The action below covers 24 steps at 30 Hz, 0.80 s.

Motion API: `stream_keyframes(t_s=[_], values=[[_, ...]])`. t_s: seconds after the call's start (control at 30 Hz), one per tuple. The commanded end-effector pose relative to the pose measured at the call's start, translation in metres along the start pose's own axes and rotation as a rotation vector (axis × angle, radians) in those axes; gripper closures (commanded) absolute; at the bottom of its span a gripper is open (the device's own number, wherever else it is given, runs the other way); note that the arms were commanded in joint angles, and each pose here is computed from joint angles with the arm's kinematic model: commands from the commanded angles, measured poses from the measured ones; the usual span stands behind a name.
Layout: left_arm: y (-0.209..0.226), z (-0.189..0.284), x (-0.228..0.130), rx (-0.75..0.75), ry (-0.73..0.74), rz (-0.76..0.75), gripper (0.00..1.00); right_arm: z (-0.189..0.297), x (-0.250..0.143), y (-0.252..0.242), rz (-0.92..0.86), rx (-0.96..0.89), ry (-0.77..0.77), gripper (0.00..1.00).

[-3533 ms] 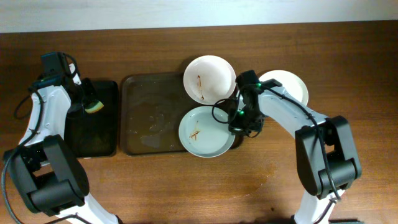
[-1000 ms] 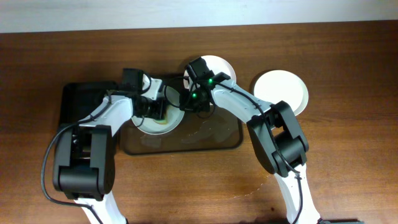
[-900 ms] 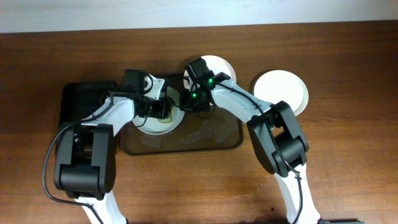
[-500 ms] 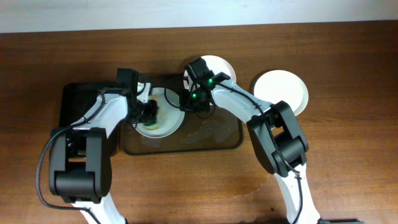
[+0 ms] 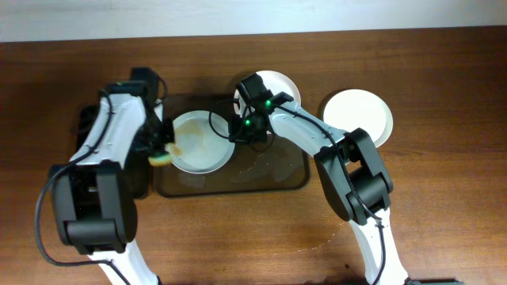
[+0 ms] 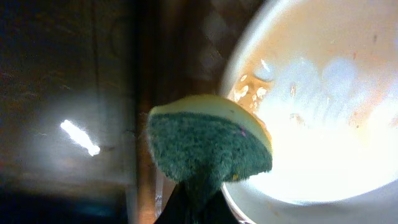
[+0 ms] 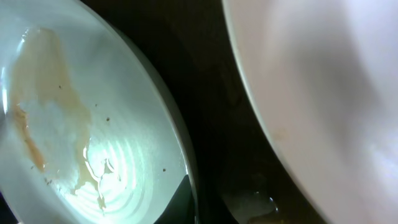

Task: Clean dirty plates on tray and stack at the side
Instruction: 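Scrub the held plate with the sponge in the left gripper, then stack the plate onto the first plate with the right gripper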

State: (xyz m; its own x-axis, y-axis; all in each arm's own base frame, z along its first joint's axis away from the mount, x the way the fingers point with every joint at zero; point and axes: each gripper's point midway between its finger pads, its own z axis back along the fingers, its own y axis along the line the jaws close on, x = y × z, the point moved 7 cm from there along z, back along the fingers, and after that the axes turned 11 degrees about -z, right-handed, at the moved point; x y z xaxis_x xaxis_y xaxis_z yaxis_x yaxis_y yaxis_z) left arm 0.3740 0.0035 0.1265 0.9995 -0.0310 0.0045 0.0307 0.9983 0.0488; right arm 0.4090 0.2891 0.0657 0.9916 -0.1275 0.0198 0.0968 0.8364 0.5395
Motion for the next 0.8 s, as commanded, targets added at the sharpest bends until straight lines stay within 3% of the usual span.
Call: stream_keyframes(t_s=[0.0,0.1,0.17,0.27,0.37,0.47,0.67,0.7,0.77], values=[[0.044,0.049,0.015,-0.056,-0.127,0.076,0.99,0.004,0.001,-0.003,0.045,-0.012,-0.002,0.96],[0.111,0.045,0.016,-0.031,-0.195,0.238,0.99,0.056,0.005,0.021,0.186,-0.124,-0.166,0.96],[0.129,0.037,0.018,-0.023,-0.214,0.281,0.99,0.085,0.003,0.037,0.307,-0.249,-0.31,0.96],[0.136,0.024,0.027,-0.018,-0.23,0.292,0.99,0.128,-0.018,0.073,0.528,-0.557,-0.609,0.96],[0.137,0.007,0.03,-0.025,-0.201,0.292,0.99,0.153,-0.051,0.108,0.595,-0.923,-0.985,0.96],[0.138,0.003,0.033,-0.023,-0.205,0.292,0.99,0.161,-0.078,0.134,0.63,-1.008,-1.136,0.96],[0.138,0.003,0.033,-0.023,-0.206,0.292,1.0,0.171,-0.084,0.137,0.589,-1.084,-1.221,0.96],[0.138,0.003,0.033,-0.023,-0.206,0.292,0.99,0.166,-0.082,0.137,0.608,-1.034,-1.184,0.96],[0.137,0.003,0.033,-0.024,-0.205,0.291,1.0,0.15,-0.072,0.13,0.688,-0.82,-0.943,0.96]])
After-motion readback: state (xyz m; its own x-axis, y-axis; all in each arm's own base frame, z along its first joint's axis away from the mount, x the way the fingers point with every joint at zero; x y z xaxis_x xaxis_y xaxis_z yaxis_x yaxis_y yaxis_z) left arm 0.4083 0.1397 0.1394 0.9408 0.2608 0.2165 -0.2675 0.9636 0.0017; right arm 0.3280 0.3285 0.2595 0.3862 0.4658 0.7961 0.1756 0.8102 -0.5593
